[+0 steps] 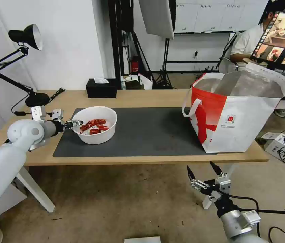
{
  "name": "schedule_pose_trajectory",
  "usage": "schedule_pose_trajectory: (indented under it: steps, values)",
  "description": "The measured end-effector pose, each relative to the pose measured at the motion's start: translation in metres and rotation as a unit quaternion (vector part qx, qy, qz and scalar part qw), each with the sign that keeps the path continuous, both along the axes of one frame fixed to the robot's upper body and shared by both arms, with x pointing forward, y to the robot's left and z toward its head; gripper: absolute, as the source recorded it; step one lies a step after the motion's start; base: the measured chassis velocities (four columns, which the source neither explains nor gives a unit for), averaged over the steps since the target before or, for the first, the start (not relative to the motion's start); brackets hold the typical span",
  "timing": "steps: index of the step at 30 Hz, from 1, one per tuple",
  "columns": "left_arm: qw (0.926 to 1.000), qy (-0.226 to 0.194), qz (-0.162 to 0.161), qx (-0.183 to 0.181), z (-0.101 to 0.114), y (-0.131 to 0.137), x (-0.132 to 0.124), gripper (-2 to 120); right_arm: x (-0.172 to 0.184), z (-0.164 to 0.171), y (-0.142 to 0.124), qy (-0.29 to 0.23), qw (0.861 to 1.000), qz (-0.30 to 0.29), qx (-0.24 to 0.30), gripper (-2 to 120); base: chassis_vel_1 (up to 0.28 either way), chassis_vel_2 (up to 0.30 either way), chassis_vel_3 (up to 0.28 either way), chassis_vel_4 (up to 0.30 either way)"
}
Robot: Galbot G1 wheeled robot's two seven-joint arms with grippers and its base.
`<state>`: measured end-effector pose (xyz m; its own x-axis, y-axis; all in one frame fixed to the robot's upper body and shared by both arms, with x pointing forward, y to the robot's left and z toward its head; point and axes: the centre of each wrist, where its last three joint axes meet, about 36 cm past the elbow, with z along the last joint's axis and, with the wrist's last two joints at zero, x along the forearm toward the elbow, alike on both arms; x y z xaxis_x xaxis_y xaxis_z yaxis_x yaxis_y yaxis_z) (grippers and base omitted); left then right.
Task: Pick up the trash from the table and place it into the takeout bag.
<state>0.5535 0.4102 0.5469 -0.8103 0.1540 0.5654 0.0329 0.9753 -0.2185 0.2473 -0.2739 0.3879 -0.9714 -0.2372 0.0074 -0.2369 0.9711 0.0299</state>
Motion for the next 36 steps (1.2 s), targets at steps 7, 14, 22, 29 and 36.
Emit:
schedule_pose_trajectory:
  steps: [7, 14, 22, 29, 36]
  values:
    - [1.0000, 0.005, -0.005, -0.002, -0.004, 0.000, -0.005, 18, 0.000, 0.000, 0.000, 0.000, 1.000, 0.000, 0.000, 100, 0.000, 0.000, 0.000, 0.000]
    - [0.9999, 0.002, -0.010, -0.009, -0.001, 0.000, -0.006, 0, 0.000, 0.000, 0.000, 0.000, 1.000, 0.000, 0.000, 100, 0.000, 0.000, 0.000, 0.000]
    - [0.9993, -0.028, -0.017, -0.017, 0.011, -0.001, -0.012, 0, 0.000, 0.000, 0.000, 0.000, 1.000, 0.000, 0.000, 100, 0.000, 0.000, 0.000, 0.000]
    - [0.9971, -0.068, -0.029, -0.018, 0.031, -0.010, -0.017, 0, 0.000, 0.000, 0.000, 0.000, 1.000, 0.000, 0.000, 100, 0.000, 0.000, 0.000, 0.000]
    - [0.9837, -0.146, -0.103, -0.013, 0.076, -0.063, -0.013, 0, 0.000, 0.000, 0.000, 0.000, 1.000, 0.000, 0.000, 100, 0.000, 0.000, 0.000, 0.000]
